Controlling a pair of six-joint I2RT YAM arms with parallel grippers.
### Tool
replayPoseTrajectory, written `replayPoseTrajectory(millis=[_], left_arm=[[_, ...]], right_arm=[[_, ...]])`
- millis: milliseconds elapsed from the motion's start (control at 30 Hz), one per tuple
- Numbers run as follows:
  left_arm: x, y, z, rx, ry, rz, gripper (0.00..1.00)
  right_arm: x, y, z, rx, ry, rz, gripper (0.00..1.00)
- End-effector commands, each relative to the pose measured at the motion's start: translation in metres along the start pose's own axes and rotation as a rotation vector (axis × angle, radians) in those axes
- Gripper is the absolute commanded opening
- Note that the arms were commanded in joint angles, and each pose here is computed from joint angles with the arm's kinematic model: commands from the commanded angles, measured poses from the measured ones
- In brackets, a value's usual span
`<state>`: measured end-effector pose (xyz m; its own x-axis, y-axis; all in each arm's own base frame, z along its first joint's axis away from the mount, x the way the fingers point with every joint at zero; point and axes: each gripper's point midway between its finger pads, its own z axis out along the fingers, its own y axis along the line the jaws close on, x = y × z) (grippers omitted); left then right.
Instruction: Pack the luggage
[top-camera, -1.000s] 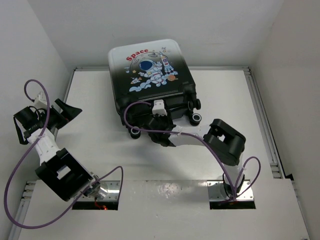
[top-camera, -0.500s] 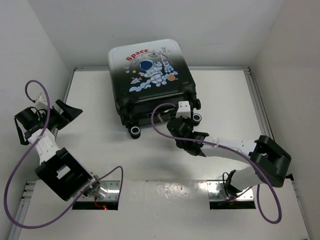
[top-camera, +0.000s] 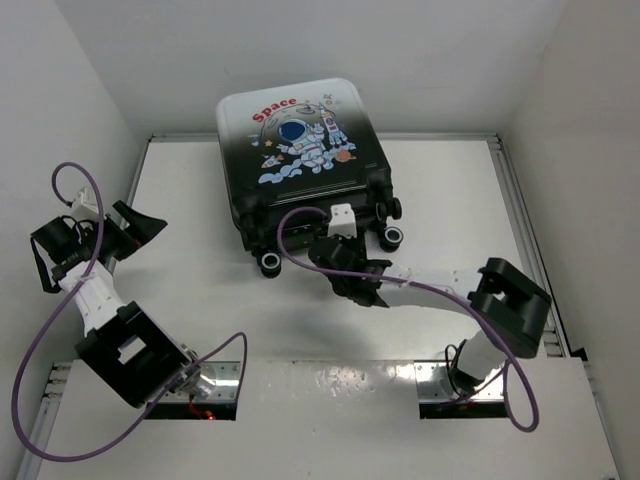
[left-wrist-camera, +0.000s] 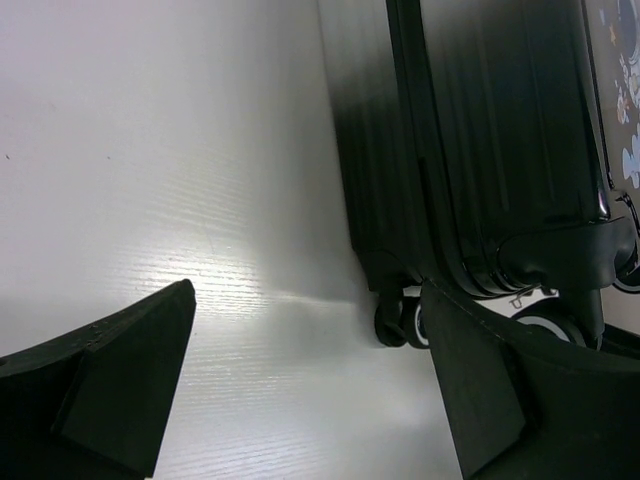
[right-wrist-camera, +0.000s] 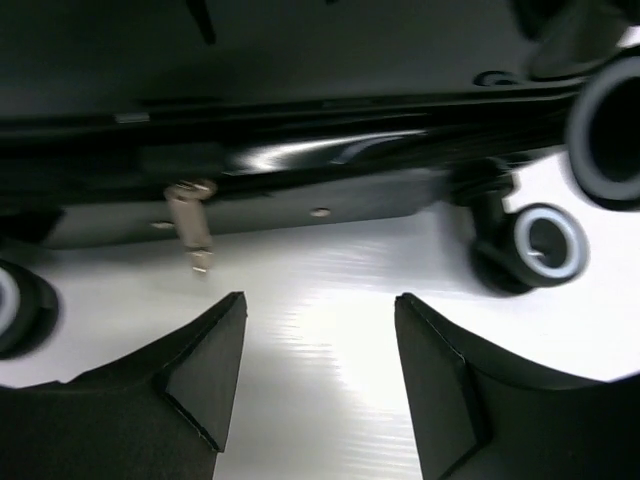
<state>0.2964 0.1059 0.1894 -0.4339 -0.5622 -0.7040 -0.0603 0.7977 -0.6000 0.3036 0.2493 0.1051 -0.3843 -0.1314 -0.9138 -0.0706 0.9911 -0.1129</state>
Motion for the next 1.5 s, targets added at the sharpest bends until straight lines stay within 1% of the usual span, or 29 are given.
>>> replayPoseTrajectory(millis=[0,33,67,100,133,200,333,533,800,933,1033,1200,1267,1467], left_arm=[[-0.003,-0.006,-0.002,0.018,-0.019,0.039,1.0],[-0.003,-0.006,-0.002,0.018,-0.019,0.039,1.0],[-0.003,-0.006,-0.002,0.018,-0.019,0.039,1.0],[-0.005,-0.006,-0.001,0.018,-0.024,0.046,1.0],[-0.005,-0.006,-0.001,0.018,-0.024,0.046,1.0],[-0.005,-0.004,0.0,0.018,-0.023,0.036,1.0],[-0.001,-0.001,0.003,0.018,-0.017,0.018,1.0],[0.0,0.002,0.005,0.018,-0.018,0.019,1.0],[0.006,0.006,0.007,0.016,-0.007,0.004,1.0],[0.009,0.009,0.009,0.016,-0.003,-0.013,1.0],[0.011,0.01,0.01,0.015,0.003,-0.04,1.0],[0.011,0.01,0.01,0.015,0.003,-0.04,1.0],[0.011,0.01,0.01,0.015,0.003,-0.04,1.0],[0.01,0.012,0.012,0.015,0.003,-0.04,1.0]], right_arm=[[-0.013,0.018,0.004,0.031,0.0,0.076,0.61],[-0.027,0.03,0.008,0.027,-0.011,0.132,0.61],[-0.023,0.034,0.012,0.033,-0.004,0.125,0.61],[-0.03,0.037,0.013,0.038,-0.006,0.127,0.61],[-0.019,0.04,0.017,0.047,0.012,0.103,0.61],[-0.028,0.043,0.02,0.063,-0.002,0.123,0.61],[-0.024,0.041,0.035,0.114,-0.001,0.125,0.61],[-0.025,0.03,0.054,0.179,-0.012,0.15,0.55],[-0.042,0.028,0.063,0.181,-0.036,0.205,0.53],[-0.054,0.032,0.059,0.144,-0.052,0.242,0.53],[-0.058,0.04,0.057,0.106,-0.043,0.254,0.59],[-0.061,0.053,0.055,0.079,-0.04,0.254,0.59],[-0.062,0.055,0.058,0.082,-0.041,0.259,0.62],[-0.067,0.06,0.058,0.07,-0.044,0.276,0.64]])
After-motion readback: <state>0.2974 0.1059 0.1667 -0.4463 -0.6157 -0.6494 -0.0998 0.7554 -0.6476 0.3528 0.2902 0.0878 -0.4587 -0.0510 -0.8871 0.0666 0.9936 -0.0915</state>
